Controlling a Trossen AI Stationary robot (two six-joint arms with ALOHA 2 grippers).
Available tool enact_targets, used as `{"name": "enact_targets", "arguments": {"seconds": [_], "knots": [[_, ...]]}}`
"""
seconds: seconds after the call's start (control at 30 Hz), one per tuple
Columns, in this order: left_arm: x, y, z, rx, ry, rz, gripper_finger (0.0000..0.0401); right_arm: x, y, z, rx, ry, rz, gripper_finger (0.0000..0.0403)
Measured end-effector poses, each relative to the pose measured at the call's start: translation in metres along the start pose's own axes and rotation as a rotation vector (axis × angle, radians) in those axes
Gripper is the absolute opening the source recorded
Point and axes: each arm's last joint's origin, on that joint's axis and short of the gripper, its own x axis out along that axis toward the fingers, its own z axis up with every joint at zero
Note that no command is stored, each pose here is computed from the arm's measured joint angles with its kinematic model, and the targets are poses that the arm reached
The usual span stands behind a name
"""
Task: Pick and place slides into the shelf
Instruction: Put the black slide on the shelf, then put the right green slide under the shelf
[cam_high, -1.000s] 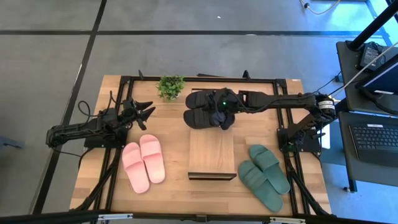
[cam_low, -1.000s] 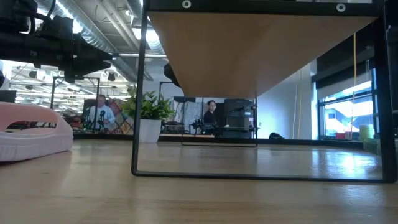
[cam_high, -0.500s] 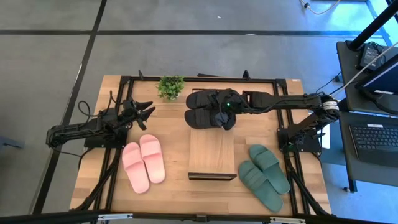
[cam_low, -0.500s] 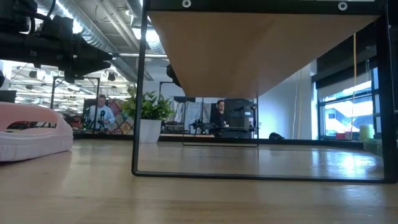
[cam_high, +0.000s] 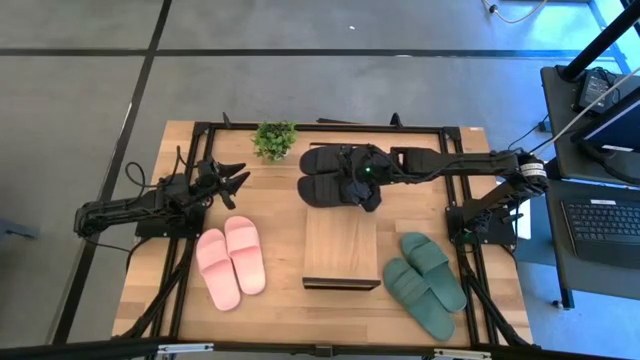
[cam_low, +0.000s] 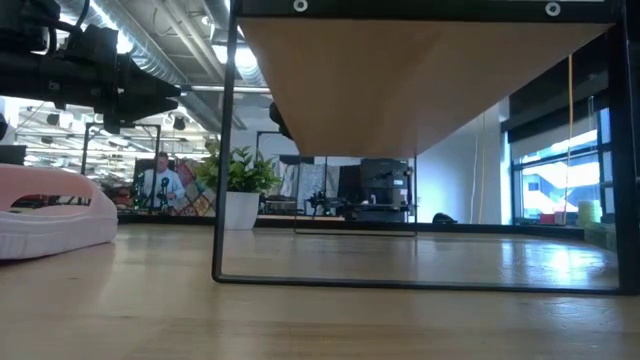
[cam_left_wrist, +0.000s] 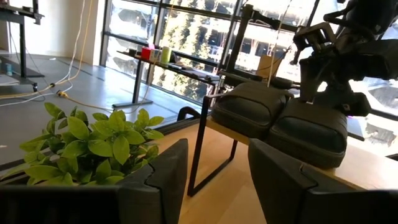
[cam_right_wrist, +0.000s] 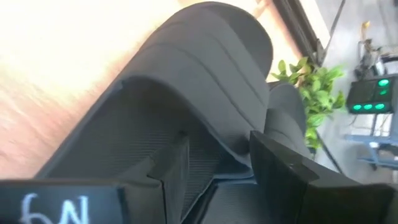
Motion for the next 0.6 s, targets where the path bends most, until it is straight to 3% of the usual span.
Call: {"name": "enact_targets", "arguments": {"seconds": [0.6], "knots": [[0.000,0.000,0.000,0.000,0.001,-0.001,0.0162,-0.027,-0.003,-0.001,0.088,-0.027,-0.036,0.0168]]}}
